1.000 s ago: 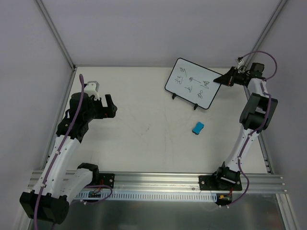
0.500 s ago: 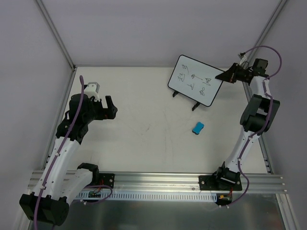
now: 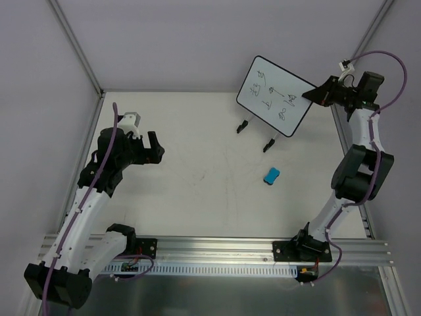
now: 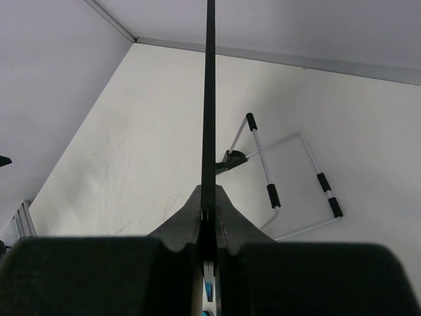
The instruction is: Erase the whiteboard
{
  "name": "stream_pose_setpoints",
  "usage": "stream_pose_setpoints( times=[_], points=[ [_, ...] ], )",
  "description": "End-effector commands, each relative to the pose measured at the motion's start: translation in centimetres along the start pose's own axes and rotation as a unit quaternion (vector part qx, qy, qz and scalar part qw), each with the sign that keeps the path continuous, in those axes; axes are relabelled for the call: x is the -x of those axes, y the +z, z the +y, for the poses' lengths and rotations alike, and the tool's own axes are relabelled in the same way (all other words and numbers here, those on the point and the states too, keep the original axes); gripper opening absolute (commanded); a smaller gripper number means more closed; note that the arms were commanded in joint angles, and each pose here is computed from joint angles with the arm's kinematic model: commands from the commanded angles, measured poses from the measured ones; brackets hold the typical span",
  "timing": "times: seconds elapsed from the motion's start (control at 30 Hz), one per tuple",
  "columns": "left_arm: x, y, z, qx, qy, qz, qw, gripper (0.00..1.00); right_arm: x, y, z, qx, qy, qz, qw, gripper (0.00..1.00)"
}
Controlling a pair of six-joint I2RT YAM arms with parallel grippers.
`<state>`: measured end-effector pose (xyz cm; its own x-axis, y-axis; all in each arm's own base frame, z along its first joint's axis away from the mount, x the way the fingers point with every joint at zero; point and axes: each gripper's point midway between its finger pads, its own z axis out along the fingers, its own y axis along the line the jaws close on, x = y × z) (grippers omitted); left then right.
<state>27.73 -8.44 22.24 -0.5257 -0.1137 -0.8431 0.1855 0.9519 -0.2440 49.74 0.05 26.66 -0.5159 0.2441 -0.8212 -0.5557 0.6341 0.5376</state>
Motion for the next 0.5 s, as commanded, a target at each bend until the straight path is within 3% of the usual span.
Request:
stream_pose_setpoints(
  times=[0.0, 0.2, 0.33, 0.47],
  points=[
    [2.6, 0.5, -3.5, -0.041, 0.020, -0.016, 0.999, 0.99, 5.6, -2.8, 7.7, 0.021, -0.086, -0.084, 0.993, 0.00],
    [3.5, 4.1, -9.9, -0.093, 0.043, 0.031, 0.994, 0.99, 2.4, -4.0, 9.1, -0.004, -0.061, -0.100, 0.993, 0.00],
    [1.9, 8.7, -15.0, -0.107, 0.065, 0.083, 0.989, 0.99, 1.2, -4.7, 10.0, -0.014, -0.059, -0.107, 0.992, 0.00],
    [1.6, 10.5, -23.8, -0.160, 0.076, 0.093, 0.980, 0.99, 0.3, -5.3, 10.2, -0.031, -0.062, -0.114, 0.991, 0.00]
  ],
)
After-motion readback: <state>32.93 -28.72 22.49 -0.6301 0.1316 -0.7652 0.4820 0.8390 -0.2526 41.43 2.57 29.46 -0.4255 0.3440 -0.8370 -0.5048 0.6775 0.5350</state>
